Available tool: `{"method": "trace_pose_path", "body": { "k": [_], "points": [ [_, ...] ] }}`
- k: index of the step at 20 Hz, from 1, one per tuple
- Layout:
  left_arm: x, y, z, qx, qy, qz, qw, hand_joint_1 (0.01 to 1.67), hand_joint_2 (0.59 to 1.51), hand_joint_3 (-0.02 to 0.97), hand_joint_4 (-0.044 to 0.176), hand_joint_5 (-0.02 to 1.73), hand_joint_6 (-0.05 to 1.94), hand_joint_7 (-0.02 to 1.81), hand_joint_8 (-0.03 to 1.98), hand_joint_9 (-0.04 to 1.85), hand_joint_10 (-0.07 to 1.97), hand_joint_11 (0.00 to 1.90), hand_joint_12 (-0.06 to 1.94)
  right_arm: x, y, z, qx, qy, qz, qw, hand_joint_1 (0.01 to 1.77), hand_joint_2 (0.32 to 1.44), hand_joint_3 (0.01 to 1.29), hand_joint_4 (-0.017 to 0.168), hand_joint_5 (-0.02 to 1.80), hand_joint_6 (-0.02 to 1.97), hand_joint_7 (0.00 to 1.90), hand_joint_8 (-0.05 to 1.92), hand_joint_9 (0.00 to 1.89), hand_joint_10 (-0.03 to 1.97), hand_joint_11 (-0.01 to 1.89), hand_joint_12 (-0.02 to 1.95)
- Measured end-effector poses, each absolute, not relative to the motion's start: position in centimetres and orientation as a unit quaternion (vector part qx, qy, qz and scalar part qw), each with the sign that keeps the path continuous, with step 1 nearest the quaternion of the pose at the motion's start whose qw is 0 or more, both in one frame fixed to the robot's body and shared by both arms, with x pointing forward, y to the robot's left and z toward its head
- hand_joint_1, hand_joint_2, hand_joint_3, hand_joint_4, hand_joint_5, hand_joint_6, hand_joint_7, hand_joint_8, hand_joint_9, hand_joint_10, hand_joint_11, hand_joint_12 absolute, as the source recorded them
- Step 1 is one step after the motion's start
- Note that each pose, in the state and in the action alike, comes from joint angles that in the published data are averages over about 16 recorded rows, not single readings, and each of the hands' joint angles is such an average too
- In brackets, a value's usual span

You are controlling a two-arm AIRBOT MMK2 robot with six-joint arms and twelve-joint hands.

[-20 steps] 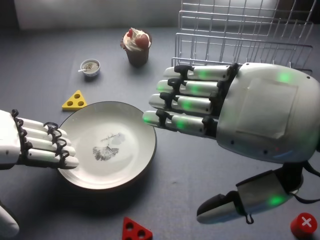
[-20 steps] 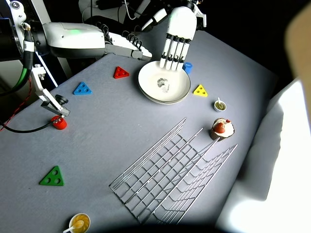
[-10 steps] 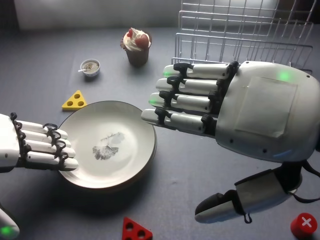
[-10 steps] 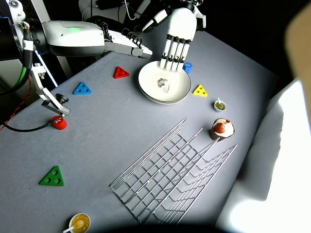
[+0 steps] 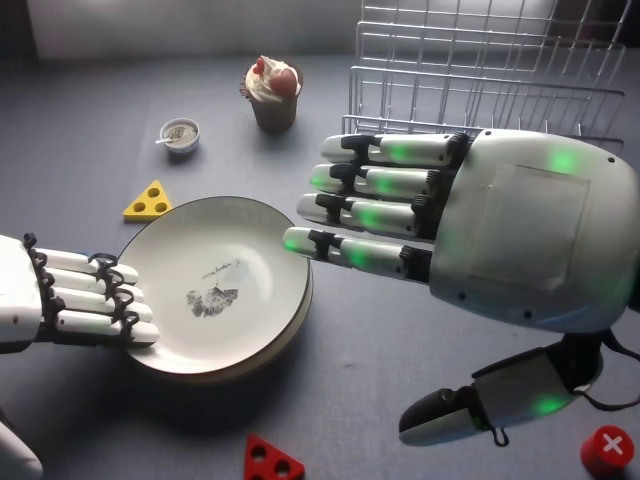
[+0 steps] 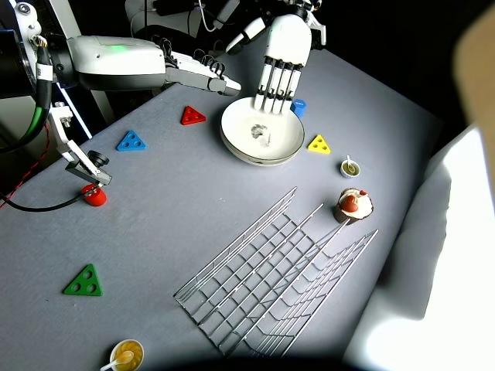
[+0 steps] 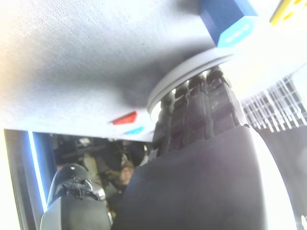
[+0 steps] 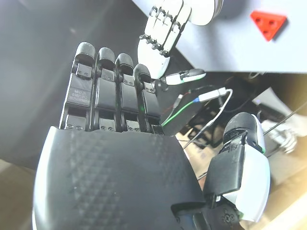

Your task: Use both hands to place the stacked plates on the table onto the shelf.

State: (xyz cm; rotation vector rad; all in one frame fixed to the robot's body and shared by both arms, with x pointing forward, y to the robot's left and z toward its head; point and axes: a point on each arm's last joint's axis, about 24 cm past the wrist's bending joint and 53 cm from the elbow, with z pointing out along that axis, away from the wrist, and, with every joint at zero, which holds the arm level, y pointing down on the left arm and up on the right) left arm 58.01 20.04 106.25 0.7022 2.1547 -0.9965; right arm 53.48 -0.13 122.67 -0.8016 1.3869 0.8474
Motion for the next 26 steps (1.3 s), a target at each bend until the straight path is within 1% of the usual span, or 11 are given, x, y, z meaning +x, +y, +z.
{"method": "trace_pose_path", "body": {
  "k": [7,11,16,21,26],
  "points": [
    [57.4,18.5,105.5,0.254,0.825,-0.392,0.320,0.03,0.912,-0.002,-0.004,0.08,-0.01,0.10,-0.01,0.09,-0.01,0.08,-0.02,54.5,-0.3,121.5,-0.369,0.597,0.347,0.622,0.07,0.87,0.01,0.002,0.22,0.02,0.26,0.00,0.27,0.01,0.26,0.02],
    [57.0,16.8,105.2,0.241,0.823,-0.406,0.316,0.04,0.912,-0.001,-0.004,0.08,-0.02,0.08,-0.01,0.08,-0.01,0.08,-0.01,54.8,0.1,120.8,-0.382,0.593,0.341,0.621,0.08,0.87,0.01,0.002,0.22,0.02,0.26,0.00,0.27,0.01,0.26,0.02],
    [56.5,14.4,105.1,0.228,0.819,-0.423,0.313,0.04,0.913,-0.001,-0.005,0.06,-0.02,0.07,-0.01,0.08,-0.01,0.09,-0.01,55.0,1.1,120.4,-0.403,0.579,0.336,0.624,0.10,0.87,0.01,0.002,0.22,0.02,0.26,0.00,0.26,0.01,0.26,0.02],
    [56.3,12.6,105.2,0.223,0.815,-0.434,0.312,0.04,0.912,-0.001,-0.005,0.06,-0.03,0.07,-0.01,0.08,0.00,0.10,-0.01,55.1,2.2,120.0,-0.428,0.563,0.328,0.626,0.26,0.84,0.01,0.002,0.22,0.02,0.26,0.00,0.27,0.01,0.28,0.02],
    [56.3,11.9,105.3,0.223,0.812,-0.438,0.314,0.04,0.912,-0.001,-0.005,0.05,-0.03,0.07,-0.01,0.08,0.00,0.10,0.00,55.8,3.1,119.4,-0.446,0.554,0.317,0.627,0.54,0.81,0.01,0.002,0.23,0.02,0.27,0.00,0.29,0.01,0.31,0.02]
  ]
}}
